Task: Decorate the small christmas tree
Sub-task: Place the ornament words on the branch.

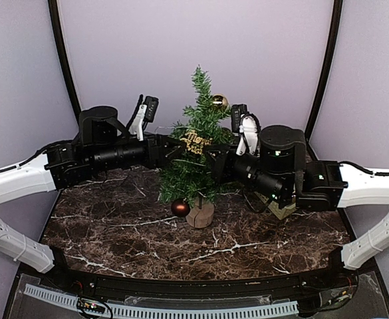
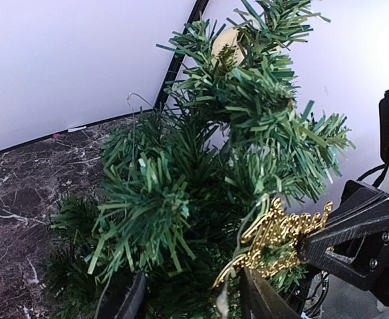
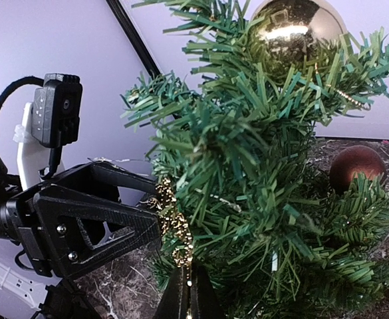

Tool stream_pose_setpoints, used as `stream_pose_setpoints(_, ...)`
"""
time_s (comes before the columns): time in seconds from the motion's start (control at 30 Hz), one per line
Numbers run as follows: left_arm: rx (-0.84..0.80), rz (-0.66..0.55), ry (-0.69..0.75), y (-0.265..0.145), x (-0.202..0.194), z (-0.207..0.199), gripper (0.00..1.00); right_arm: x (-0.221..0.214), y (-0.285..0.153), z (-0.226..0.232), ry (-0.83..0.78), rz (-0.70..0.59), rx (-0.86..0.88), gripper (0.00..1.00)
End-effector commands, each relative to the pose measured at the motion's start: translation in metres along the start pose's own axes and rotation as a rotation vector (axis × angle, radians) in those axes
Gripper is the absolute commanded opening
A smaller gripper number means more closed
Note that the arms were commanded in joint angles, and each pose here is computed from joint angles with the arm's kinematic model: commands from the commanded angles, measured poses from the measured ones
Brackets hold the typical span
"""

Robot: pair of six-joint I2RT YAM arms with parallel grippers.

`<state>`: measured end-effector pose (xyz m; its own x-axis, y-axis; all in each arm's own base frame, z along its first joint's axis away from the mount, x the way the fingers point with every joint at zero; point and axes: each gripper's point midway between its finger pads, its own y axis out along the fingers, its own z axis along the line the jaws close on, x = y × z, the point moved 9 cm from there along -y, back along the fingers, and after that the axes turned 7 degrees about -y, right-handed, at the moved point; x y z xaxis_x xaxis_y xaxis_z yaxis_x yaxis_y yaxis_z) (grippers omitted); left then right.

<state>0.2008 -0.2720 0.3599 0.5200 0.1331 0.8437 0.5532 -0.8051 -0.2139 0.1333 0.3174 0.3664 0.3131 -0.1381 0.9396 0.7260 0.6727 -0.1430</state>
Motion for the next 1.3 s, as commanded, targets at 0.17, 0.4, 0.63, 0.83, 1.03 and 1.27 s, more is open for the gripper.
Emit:
stream_pose_setpoints(0.17, 0.0, -0.055, 0.017, 0.001, 0.013, -0.002, 0.43, 0.001, 0.003, 0.0, 0.01, -0.032, -0.048, 0.0)
stream_pose_setpoints(0.4, 0.005, -0.044, 0.013, -0.002, 0.007, 0.002, 0.4, -0.004, 0.005, -0.003, 0.033, -0.039, -0.069, 0.0)
stream_pose_setpoints(0.63, -0.004, -0.028, 0.01, -0.007, -0.002, 0.005, 0.28, -0.007, 0.009, -0.002, 0.034, -0.029, -0.088, 0.0)
stream_pose_setpoints(0.83, -0.011, -0.018, 0.007, -0.009, -0.006, 0.006, 0.28, -0.009, 0.011, -0.004, 0.045, -0.025, -0.113, 0.0)
stream_pose_setpoints(1.03, 0.007, -0.034, -0.002, -0.014, -0.008, 0.009, 0.49, -0.009, 0.009, -0.008, 0.065, -0.032, -0.15, 0.0)
stream_pose_setpoints(1.27, 0.004, -0.079, -0.003, -0.025, -0.002, 0.006, 0.37, -0.008, 0.007, -0.011, 0.084, -0.043, -0.172, 0.0)
